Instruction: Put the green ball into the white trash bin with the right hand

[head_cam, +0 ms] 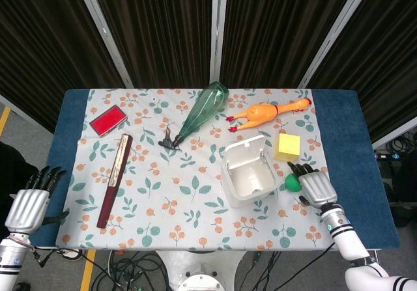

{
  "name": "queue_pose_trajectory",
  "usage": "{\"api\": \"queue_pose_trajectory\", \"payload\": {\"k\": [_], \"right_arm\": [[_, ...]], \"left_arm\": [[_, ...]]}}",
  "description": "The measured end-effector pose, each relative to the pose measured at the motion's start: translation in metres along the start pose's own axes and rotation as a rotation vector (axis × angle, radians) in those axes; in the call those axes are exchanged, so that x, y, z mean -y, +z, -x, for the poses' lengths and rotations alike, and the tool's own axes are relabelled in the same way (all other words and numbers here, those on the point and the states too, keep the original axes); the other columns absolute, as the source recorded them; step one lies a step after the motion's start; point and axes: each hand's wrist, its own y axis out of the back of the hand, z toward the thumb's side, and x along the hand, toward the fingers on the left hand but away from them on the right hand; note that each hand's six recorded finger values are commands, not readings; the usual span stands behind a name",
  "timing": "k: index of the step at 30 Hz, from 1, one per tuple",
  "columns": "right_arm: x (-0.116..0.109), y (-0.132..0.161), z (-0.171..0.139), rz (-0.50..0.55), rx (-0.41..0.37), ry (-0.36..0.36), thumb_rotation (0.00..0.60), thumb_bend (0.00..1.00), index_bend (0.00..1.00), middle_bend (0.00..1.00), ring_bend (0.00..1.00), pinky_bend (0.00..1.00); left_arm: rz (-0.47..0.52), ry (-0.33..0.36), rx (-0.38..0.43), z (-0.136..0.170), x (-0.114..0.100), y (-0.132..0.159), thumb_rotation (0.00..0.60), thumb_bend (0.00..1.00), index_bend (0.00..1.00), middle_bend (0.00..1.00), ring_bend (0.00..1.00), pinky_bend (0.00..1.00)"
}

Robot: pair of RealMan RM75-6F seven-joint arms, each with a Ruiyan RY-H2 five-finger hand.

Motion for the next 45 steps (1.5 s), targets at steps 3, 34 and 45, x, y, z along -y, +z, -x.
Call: {"api": "queue_pose_trajectory", "payload": {"k": [3,34,45], "right_arm": [[0.001,0.001,0.002,-0.009,-0.005,0.003,0.600,0.16,0.08,0.20,0.22,0.48],[-0.028,-0.011,-0.008,0.063,-0.011,-0.087,0.600,0.27,0.53,0.45,0.43,0.64],[-0.116,-0.015,-0.053,0.096,-0.078,-0.364,0.600,0.27,0.53,0.45,0.43,0.64]], "left_arm": [[0.001,0.001,-0.001,0.000,0.000,0.000,0.600,0.02,0.13,0.09,0.02,0.15],[-0.001,-0.001,-0.011,0.002,0.001,-0.003,0.600,0.02,0.14,0.09,0.02,0.16],[-0.008,0.011,-0.008,0.001,-0.002,-0.001,0.600,0.02,0.14,0.09,0.02,0.16]]}}
